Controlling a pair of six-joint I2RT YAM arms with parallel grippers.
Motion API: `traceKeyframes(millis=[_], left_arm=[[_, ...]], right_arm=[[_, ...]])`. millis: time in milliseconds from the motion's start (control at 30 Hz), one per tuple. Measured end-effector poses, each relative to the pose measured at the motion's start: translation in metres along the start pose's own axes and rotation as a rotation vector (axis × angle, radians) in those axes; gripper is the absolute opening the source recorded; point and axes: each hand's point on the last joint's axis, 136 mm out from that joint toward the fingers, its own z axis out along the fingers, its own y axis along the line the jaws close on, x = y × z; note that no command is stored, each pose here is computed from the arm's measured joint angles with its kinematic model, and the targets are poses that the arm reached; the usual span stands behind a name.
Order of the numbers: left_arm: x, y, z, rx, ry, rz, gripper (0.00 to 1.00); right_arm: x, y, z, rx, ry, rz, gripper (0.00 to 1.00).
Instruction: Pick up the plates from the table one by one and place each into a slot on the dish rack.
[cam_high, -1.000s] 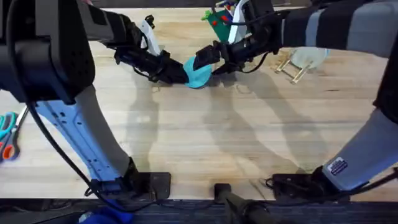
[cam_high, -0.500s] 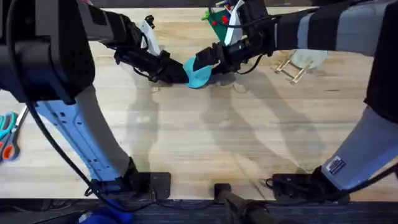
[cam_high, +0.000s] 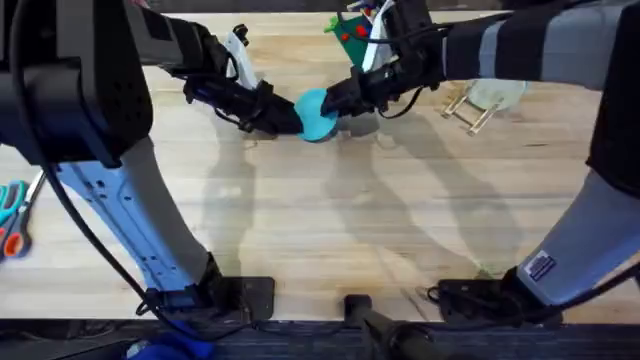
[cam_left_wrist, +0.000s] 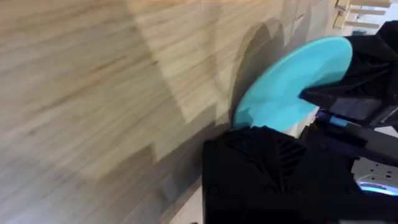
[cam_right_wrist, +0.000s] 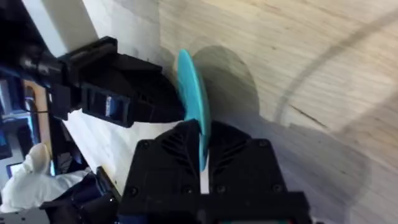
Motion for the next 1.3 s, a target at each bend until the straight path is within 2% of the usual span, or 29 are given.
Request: traceKeyframes(millis=[300, 533, 733, 967, 1067, 1133, 1200, 1300], left_arm=[[0.001, -0.001, -0.002, -0.004, 0.008, -0.013, 0.042], [-0.001, 0.000, -0.012, -0.089, 0.064, -0.054, 0.042], [-0.021, -0.009, -0.047, -0.258, 0.032, 0.007, 0.042], [-0.039, -0.054, -0.122, -0.497, -0.135, 0.128, 0.041], [-0.039, -0.069, -0.148, -0.579, -0.205, 0.154, 0.041], [-0.034, -0.072, -0.159, -0.623, -0.223, 0.154, 0.044], [-0.030, -0.070, -0.164, -0.659, -0.222, 0.143, 0.081], [-0.025, -0.064, -0.168, -0.701, -0.208, 0.125, 0.215]], right_arm=[[0.000, 0.002, -0.001, -0.012, 0.002, 0.007, 0.033], [0.001, 0.004, 0.000, -0.023, 0.008, 0.005, 0.030], [-0.001, 0.002, -0.003, -0.029, 0.002, 0.013, 0.030], [-0.020, -0.003, -0.021, -0.060, -0.039, 0.032, 0.030], [-0.030, -0.002, -0.033, -0.063, -0.071, 0.023, 0.030], [-0.038, 0.004, -0.046, -0.066, -0.104, -0.003, 0.030], [-0.047, 0.013, -0.063, -0.068, -0.143, -0.041, 0.030], [-0.057, 0.026, -0.096, -0.046, -0.202, -0.102, 0.031]])
